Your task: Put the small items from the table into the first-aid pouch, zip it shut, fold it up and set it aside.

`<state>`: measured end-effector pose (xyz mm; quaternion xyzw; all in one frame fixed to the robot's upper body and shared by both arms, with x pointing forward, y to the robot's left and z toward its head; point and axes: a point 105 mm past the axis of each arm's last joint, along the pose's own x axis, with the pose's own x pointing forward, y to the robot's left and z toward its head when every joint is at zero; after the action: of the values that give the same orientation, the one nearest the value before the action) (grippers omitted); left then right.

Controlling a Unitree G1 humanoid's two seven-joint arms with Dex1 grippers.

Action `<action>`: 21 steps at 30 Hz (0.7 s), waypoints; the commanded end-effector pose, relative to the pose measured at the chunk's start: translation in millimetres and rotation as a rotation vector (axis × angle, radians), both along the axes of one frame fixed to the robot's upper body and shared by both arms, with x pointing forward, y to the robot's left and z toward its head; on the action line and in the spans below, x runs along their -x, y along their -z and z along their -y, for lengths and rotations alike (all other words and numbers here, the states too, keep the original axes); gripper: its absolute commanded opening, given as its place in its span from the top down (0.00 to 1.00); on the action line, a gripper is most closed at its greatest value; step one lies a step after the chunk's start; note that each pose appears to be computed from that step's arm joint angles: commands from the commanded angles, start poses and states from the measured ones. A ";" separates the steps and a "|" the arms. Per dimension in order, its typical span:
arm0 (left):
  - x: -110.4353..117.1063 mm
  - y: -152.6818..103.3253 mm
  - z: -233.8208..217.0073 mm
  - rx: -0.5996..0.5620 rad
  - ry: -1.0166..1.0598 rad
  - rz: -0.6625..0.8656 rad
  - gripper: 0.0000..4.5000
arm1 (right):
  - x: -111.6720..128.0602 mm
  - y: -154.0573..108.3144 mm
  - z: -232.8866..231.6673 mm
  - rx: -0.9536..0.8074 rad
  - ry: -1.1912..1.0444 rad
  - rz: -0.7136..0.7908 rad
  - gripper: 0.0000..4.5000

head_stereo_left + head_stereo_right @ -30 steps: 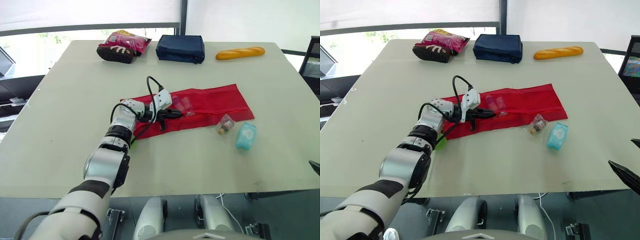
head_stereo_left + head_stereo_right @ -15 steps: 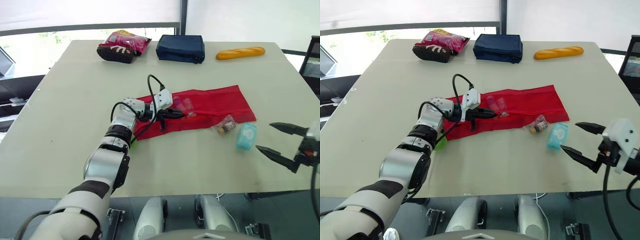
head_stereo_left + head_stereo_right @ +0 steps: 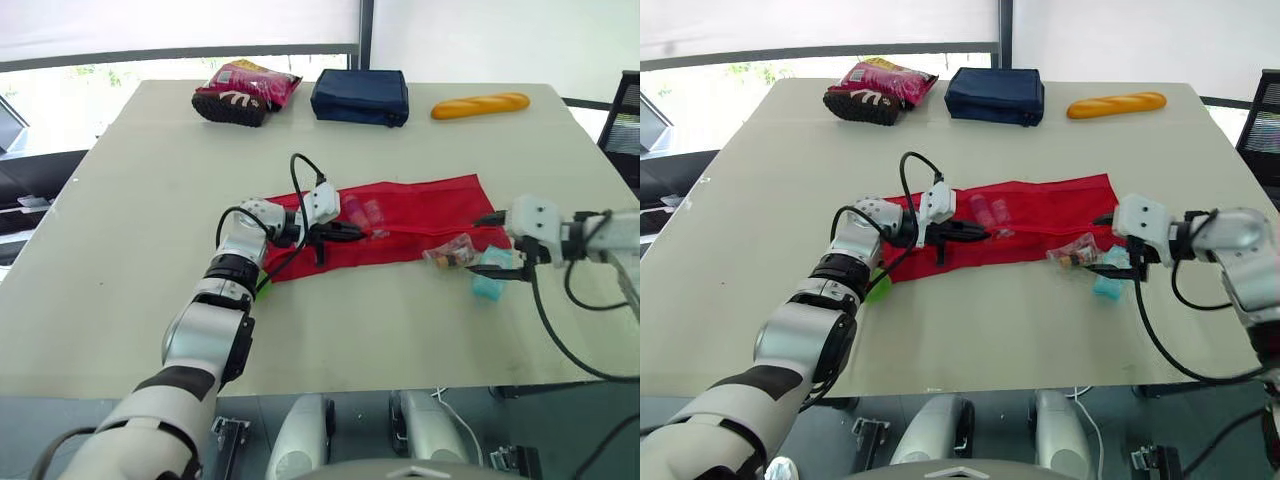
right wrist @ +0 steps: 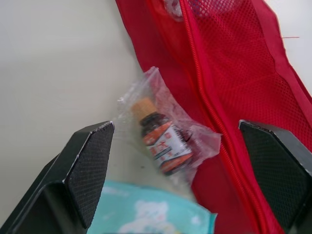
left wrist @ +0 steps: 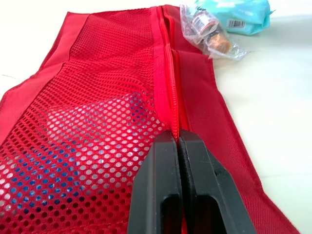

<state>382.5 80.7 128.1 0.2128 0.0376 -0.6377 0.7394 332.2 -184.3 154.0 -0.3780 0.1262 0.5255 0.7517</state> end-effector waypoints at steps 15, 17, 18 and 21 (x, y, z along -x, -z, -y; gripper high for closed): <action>-2.6 -9.8 -1.3 0.012 -0.005 0.048 1.00 | -10.9 25.3 10.6 0.222 0.007 -0.070 0.57; -2.5 -9.8 -0.4 0.014 -0.003 0.049 1.00 | -9.2 22.7 10.1 0.222 0.020 -0.066 0.76; -2.5 -9.9 0.0 0.016 -0.002 0.050 1.00 | -7.9 21.7 9.5 0.219 0.028 -0.068 0.82; -2.2 -10.9 1.7 0.025 0.002 0.051 1.00 | 0.3 14.9 -3.5 0.116 0.078 -0.113 0.82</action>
<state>383.4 81.7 127.4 0.2138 0.0368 -0.6331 0.7431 333.1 -185.7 120.5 -0.4073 0.2322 0.5190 0.7147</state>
